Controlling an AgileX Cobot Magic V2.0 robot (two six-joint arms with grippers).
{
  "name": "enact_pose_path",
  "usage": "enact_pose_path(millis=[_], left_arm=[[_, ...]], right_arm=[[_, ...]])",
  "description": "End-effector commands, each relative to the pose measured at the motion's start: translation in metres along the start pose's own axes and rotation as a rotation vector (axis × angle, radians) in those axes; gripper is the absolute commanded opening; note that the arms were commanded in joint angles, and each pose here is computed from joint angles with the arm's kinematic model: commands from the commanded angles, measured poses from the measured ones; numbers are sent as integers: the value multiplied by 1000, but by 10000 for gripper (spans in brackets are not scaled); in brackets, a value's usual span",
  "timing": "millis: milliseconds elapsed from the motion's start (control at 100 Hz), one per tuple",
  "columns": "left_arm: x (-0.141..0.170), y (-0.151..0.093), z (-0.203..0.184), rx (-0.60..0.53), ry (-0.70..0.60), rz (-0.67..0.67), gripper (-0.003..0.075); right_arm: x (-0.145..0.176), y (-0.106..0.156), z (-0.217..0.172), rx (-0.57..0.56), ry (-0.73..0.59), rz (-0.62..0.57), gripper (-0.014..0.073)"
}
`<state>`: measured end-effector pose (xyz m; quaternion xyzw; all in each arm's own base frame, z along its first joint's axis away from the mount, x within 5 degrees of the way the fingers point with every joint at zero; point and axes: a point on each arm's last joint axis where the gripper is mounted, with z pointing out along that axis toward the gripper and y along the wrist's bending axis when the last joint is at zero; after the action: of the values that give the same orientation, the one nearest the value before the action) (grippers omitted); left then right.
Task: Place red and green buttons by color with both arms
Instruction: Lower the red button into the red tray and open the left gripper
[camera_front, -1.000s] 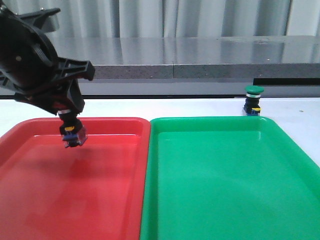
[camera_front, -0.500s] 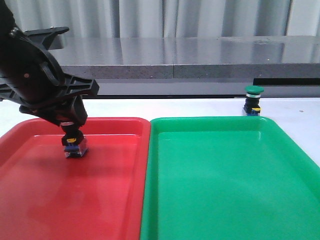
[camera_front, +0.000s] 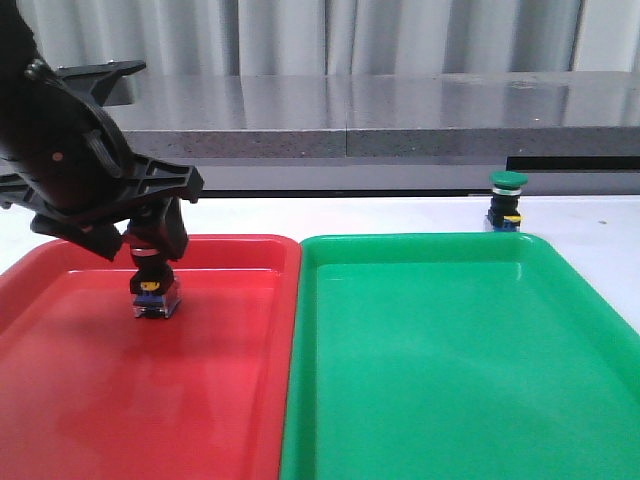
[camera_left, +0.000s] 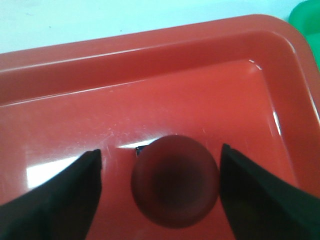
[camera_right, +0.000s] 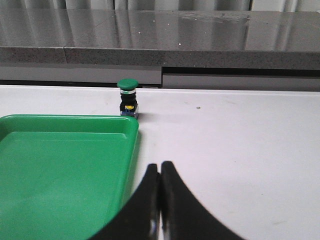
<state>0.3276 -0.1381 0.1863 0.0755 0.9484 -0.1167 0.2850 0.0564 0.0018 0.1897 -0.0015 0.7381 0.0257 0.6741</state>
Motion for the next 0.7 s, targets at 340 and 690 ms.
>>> enact_pose_path(millis=[340,690], left_arm=[[-15,-11,-32,42,-78,-22,572],[-34,-18,-116,92,-306,14,568]], right_arm=[[-13,1,-3,-4,-113,-2,-60],[-13,1,-3,-4,-113,-2,-60]])
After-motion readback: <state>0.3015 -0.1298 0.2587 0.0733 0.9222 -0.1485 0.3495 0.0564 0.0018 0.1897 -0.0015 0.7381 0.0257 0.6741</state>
